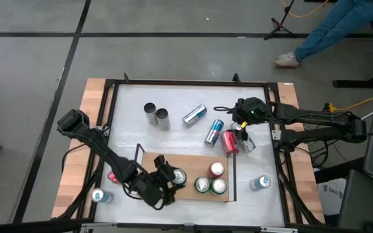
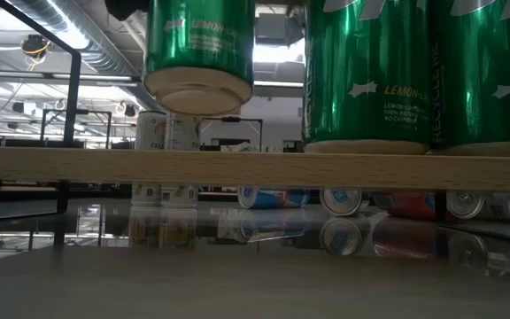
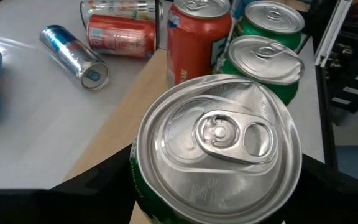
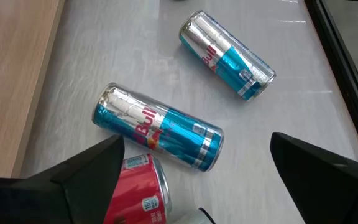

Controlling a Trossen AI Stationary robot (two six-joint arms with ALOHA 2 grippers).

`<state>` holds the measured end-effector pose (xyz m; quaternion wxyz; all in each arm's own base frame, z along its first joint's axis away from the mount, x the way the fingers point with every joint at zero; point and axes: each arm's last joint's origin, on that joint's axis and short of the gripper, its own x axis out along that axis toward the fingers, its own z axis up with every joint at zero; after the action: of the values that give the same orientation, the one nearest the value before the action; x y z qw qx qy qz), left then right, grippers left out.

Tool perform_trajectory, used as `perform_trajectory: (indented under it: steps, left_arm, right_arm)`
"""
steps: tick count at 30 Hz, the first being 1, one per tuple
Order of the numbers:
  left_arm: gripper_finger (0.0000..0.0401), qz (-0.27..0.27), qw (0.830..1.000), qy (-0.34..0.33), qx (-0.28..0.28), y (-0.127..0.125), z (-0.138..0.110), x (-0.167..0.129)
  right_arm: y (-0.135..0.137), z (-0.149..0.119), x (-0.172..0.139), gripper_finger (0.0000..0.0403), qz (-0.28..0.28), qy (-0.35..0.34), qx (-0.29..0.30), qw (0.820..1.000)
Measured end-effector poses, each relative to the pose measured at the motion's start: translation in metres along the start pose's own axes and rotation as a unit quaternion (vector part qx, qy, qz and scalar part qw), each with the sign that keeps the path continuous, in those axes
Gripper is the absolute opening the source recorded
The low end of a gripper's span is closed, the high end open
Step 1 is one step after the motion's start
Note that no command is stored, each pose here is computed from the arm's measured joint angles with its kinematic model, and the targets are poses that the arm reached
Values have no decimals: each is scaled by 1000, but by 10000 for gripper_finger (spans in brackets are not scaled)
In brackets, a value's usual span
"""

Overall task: Place canned beverage on shelf
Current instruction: Put the green soda can on the shelf aligned with the other green soda can

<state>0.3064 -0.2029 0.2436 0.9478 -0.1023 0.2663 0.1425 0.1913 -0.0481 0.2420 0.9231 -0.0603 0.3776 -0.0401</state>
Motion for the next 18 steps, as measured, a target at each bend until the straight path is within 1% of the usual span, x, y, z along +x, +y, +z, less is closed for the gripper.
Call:
perform_trajectory:
  steps: [8, 13, 18]
  left_arm:
    - [284, -3, 1000, 2, 3, -11, -16, 18]
    - [284, -3, 1000, -9, 9, -14, -19, 24]
    - [284, 7, 1000, -4, 17, -13, -24, 31]
  right_arm:
    - [0, 0, 0, 395, 0, 1, 0, 1000]
    - [0, 0, 0, 395, 0, 1, 0, 1000]
    - [0, 0, 0, 395, 6, -1, 0, 1000]
